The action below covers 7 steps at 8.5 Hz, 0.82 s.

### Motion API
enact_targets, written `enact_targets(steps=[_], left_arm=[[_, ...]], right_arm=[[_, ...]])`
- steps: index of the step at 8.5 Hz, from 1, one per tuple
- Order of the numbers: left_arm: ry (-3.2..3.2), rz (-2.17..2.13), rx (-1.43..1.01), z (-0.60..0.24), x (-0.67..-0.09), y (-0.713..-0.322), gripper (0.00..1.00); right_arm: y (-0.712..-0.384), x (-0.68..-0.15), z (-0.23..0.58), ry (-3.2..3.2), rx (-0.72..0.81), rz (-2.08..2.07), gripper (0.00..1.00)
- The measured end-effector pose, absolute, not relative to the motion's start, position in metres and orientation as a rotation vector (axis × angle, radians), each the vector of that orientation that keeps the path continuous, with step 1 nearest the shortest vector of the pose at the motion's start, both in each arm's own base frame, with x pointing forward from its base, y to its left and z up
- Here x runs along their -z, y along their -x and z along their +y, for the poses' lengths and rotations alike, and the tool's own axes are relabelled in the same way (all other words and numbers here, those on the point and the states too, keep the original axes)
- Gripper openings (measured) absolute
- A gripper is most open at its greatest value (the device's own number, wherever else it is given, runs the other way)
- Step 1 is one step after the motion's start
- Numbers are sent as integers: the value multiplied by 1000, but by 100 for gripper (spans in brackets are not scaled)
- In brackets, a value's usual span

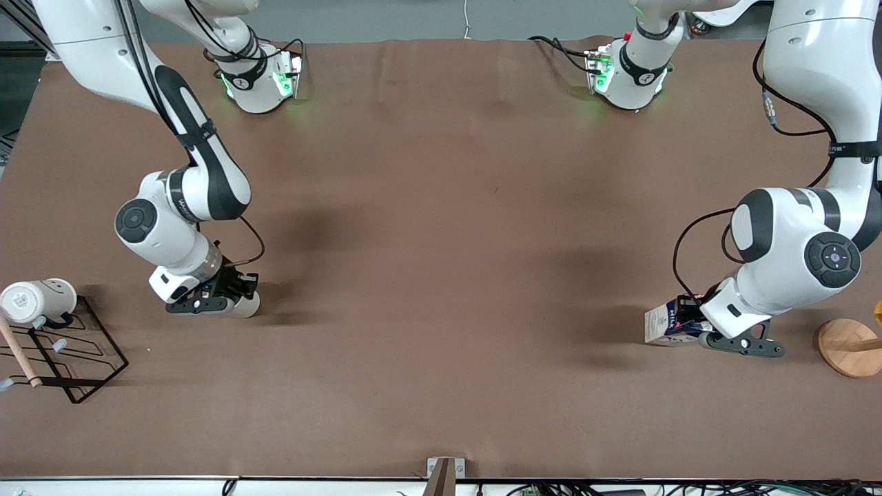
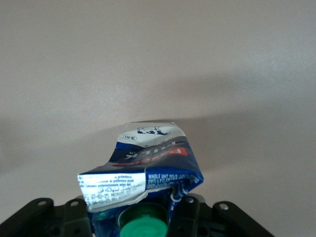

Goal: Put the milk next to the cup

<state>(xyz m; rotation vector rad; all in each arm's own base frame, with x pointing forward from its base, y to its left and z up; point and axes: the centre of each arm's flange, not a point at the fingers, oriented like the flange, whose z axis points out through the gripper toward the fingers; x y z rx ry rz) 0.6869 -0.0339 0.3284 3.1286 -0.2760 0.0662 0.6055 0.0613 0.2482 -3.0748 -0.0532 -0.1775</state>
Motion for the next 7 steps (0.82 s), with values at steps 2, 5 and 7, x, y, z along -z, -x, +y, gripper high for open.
enact_targets(steps=[2, 5, 7], left_arm=[[-3129, -273, -82, -35, -333, -688, 37], [-3130, -265, -120, -33, -348, -690, 37], [-3129, -263, -143, -33, -356, -692, 37]], right_arm=[[-611, -256, 64, 3072, 178, -18, 5], [-627, -323, 116, 3063, 84, 93, 5], [-610, -381, 225, 3033, 114, 167, 5]])
